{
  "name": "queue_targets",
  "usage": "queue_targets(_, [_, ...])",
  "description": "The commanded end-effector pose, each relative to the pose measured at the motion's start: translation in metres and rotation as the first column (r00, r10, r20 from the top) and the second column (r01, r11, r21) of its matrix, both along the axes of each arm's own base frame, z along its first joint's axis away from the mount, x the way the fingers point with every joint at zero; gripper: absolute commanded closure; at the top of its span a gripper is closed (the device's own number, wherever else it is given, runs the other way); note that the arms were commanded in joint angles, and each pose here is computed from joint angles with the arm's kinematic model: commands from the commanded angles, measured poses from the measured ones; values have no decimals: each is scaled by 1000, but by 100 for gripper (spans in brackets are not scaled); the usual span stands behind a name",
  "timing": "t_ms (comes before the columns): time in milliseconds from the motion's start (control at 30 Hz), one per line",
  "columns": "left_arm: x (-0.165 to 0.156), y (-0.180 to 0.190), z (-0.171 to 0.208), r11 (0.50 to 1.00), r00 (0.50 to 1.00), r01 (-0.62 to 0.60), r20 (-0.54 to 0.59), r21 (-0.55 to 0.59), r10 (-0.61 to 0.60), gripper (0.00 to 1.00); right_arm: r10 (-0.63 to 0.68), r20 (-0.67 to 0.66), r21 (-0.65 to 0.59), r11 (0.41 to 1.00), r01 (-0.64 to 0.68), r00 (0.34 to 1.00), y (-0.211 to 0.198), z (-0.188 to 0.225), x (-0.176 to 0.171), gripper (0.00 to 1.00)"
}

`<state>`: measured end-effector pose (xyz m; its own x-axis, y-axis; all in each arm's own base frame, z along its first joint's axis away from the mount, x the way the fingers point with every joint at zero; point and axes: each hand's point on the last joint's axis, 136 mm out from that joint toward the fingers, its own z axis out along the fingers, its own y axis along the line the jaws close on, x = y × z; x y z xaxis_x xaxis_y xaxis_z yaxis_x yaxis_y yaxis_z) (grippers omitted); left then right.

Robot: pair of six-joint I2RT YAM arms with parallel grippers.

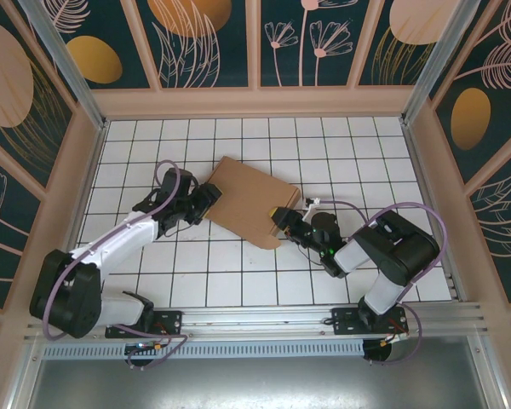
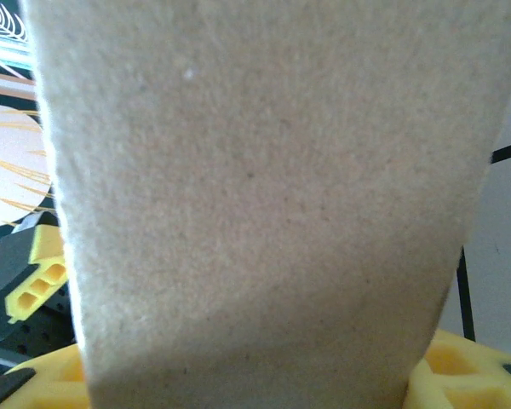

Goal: Fold the paper box

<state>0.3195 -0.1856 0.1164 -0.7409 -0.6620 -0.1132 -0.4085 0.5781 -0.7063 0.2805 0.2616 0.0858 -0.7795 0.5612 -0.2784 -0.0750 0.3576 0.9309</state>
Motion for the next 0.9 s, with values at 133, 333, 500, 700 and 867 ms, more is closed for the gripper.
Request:
queue_targets(133, [4,-12,-9,999,999,22,-34,-34,-23,37,32,-1,-11,999,-32,999,5,-4,-5,66])
queue_targets(333, [4,-16,-23,999,997,19,-69,-47,-22,37,44,-2,-9,999,-44,999,7,-3,-5,66])
queue_targets(500, [13,-22,-29,998,997,13,-78,-65,-18,37,66,2,11,998,-66,998,13,4,-4,66])
queue_targets(700, [15,-22,-30,998,997,23,-75,-55,-27,38,75,-2,24,997,-75,997,14,12,-4,66])
queue_targets(867, [5,-18,-38,999,995,26,-93,-47,-30,37,70,-15,25,997,-69,997,11,13,-3,66])
